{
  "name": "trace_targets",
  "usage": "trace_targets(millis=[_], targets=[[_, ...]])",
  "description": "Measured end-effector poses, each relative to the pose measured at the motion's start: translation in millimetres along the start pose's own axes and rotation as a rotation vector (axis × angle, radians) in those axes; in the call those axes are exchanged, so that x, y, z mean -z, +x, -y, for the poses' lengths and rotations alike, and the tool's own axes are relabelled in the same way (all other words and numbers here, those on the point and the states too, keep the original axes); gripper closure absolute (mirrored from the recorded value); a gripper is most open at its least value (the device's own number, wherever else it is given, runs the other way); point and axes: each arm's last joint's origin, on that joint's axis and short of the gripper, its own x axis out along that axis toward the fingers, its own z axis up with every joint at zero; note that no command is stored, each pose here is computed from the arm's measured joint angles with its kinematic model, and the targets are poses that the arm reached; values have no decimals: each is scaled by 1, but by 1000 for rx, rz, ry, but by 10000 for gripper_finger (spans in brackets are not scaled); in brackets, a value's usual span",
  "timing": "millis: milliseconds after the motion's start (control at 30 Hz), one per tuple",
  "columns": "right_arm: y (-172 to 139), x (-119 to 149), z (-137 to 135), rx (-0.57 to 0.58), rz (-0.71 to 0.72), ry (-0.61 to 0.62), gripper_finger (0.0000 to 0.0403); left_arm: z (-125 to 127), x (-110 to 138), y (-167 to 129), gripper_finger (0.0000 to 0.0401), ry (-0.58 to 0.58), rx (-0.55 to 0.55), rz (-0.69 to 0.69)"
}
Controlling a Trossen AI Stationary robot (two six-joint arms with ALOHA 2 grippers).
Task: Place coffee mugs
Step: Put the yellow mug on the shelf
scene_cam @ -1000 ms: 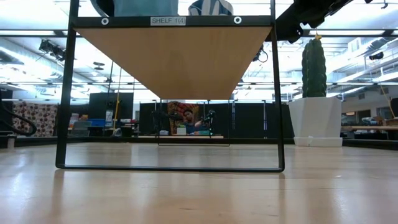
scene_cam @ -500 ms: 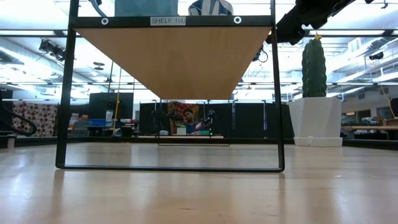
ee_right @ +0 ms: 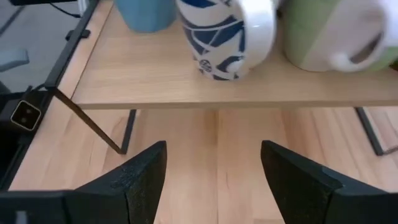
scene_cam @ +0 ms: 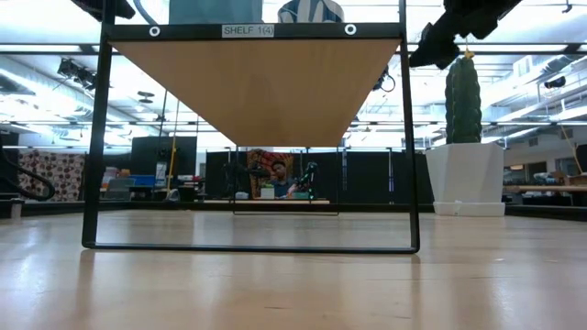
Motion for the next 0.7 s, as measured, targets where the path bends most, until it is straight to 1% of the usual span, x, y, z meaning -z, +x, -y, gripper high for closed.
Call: trace_targets(millis=[133,200,367,600,700], targets=[[-6,-5,-5,6,-35,12,144,-7,10,-1,241,31,22,81],[-6,-7,-8,22,-75,33,148,-11,16,0,245,46,26,126],[0,-4,-18,100,-253,81,156,-20,35,7,255,92,54,229],[10,-2,-35,118,-416,70,158,-30,58,18,259,151,74,395],[15,-4,-41,139,-491,79,158,-34,70,22,259,185,57,419]])
